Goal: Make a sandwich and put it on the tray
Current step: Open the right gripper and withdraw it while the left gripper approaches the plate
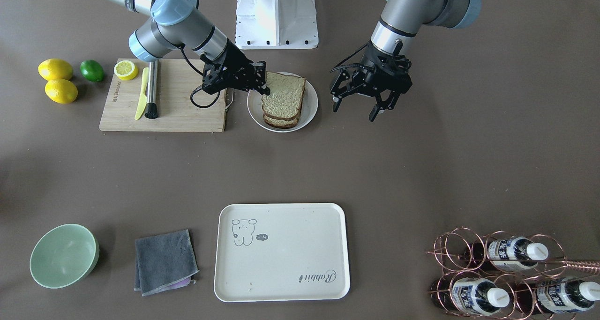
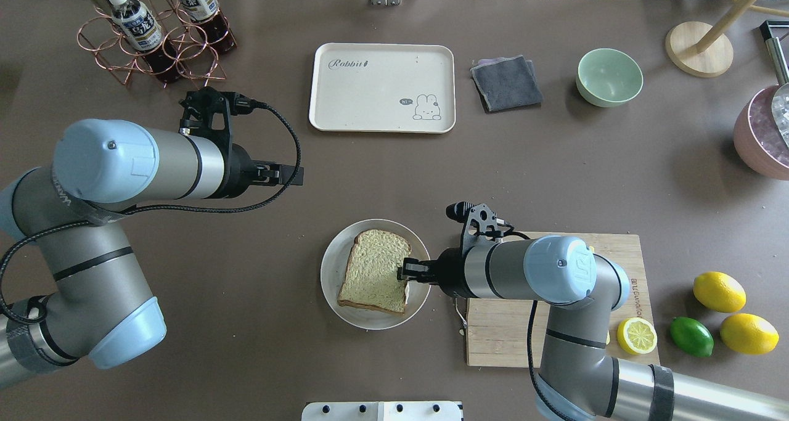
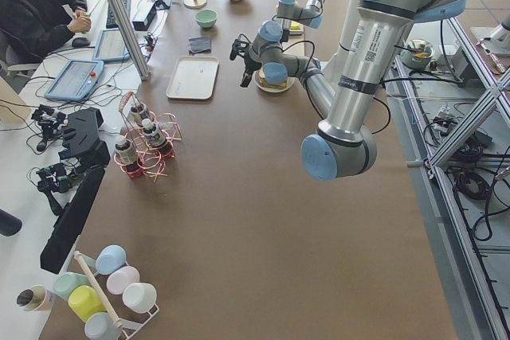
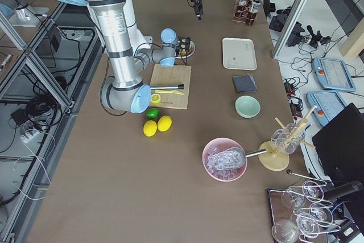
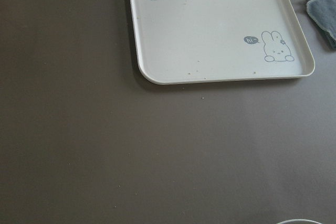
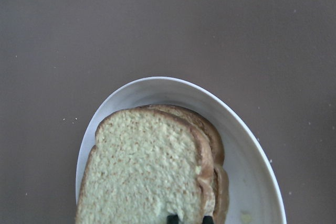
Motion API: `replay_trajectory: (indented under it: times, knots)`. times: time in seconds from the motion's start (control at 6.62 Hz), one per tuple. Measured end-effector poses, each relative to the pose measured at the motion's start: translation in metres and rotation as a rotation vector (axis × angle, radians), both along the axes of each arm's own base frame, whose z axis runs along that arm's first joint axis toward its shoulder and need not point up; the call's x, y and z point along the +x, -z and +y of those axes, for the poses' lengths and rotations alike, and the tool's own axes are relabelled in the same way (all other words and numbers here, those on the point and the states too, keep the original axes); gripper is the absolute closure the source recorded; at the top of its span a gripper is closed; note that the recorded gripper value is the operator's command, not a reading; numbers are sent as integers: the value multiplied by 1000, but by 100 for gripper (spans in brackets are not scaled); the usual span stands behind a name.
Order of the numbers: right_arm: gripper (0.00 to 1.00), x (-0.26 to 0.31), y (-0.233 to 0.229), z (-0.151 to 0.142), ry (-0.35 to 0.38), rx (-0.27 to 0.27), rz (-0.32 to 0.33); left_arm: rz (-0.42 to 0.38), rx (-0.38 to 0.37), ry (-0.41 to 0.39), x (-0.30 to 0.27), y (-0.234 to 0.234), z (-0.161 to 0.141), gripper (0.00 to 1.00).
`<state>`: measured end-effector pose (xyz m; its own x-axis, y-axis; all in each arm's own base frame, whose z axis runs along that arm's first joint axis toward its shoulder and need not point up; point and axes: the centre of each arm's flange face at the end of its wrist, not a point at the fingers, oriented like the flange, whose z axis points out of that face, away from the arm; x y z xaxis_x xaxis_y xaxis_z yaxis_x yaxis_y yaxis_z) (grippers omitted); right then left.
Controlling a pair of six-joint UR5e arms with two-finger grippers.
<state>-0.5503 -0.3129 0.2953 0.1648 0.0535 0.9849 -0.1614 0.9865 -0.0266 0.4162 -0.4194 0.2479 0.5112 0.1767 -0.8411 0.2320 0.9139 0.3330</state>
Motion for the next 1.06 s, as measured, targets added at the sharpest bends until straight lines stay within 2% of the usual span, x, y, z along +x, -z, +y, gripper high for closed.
replay_trajectory:
  times: [0.45,0.6,0.76,0.91,1.06]
  knots:
    - [0,25,20,-11,-33,16,-46,0,-1,-2,3,0,0,3]
    - [1,48,27,-26,-33,16,-65,24,-18,2,15,-1,6,3]
    - [1,76,28,-48,-28,10,-76,64,-29,5,37,-6,21,7]
    - [1,102,25,-70,-36,2,-76,94,-21,-3,59,-12,40,20]
    - [1,121,20,-87,-54,-6,-70,112,-16,-14,72,-15,53,38]
